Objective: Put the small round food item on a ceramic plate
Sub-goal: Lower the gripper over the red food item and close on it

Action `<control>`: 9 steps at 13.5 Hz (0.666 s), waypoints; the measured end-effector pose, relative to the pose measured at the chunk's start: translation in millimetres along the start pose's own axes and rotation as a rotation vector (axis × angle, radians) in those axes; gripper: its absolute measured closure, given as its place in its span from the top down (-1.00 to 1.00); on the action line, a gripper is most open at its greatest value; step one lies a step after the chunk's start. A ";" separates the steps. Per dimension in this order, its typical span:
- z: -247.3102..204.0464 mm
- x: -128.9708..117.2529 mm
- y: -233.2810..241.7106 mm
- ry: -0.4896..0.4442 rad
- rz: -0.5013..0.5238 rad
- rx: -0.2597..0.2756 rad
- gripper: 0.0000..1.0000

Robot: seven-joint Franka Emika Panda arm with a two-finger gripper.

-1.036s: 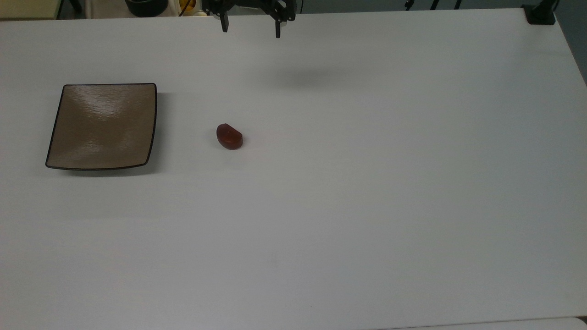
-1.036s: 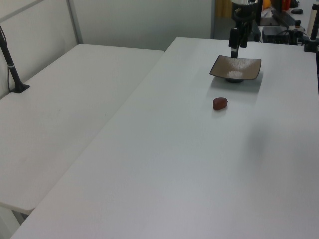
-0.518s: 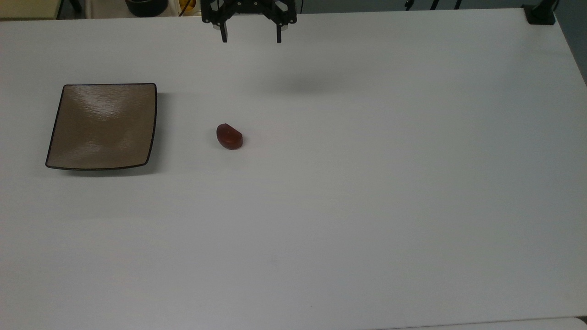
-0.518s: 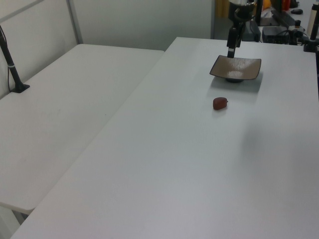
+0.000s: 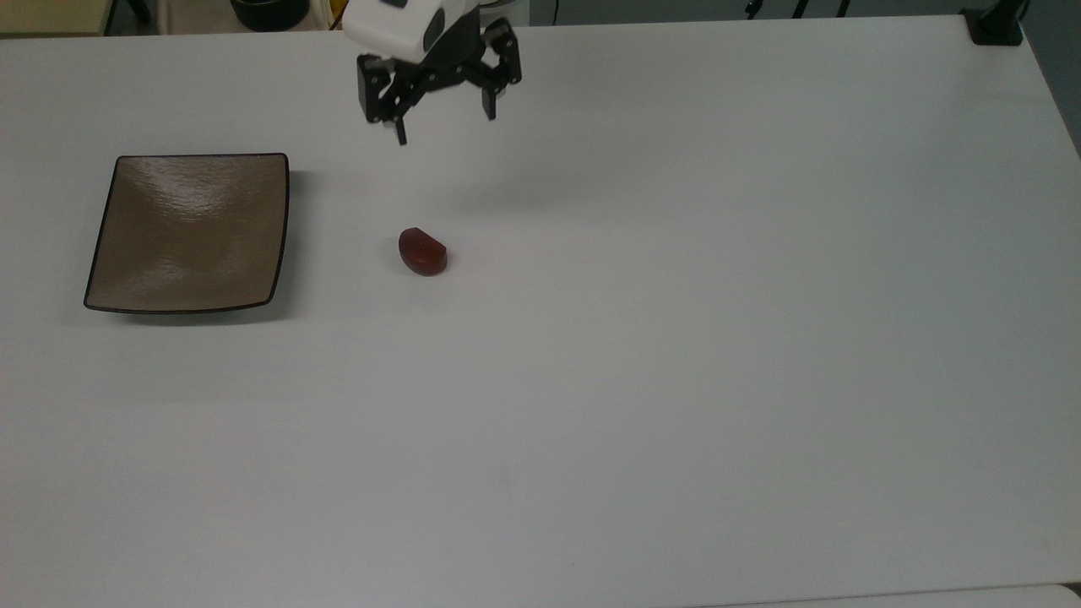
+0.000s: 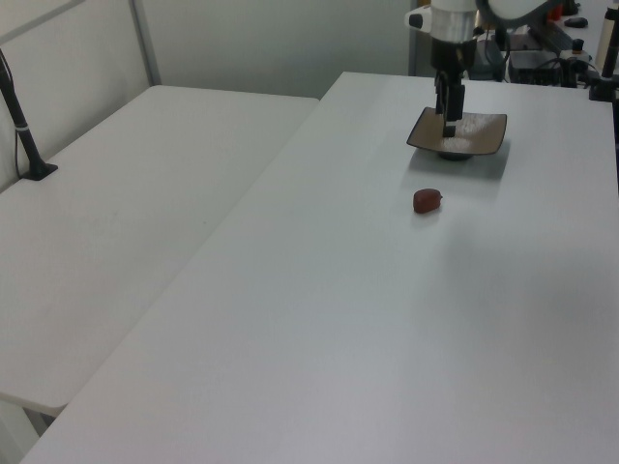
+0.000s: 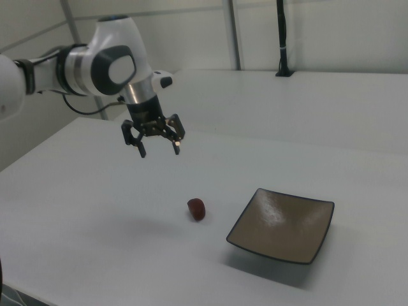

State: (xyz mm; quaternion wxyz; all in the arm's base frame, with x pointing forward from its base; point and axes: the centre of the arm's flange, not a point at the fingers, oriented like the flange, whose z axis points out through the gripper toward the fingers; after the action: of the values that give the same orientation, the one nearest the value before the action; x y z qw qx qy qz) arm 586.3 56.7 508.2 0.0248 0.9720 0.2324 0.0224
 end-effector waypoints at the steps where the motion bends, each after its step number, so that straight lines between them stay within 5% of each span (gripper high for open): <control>1: 17.5 3.3 9.7 -0.011 -0.027 -0.022 1.00; 9: 130.9 25.4 25.9 -0.086 -0.203 -0.061 1.00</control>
State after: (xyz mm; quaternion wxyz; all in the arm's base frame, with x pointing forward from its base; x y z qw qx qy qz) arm 627.8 40.1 379.9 0.0666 0.9424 0.3274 -0.0150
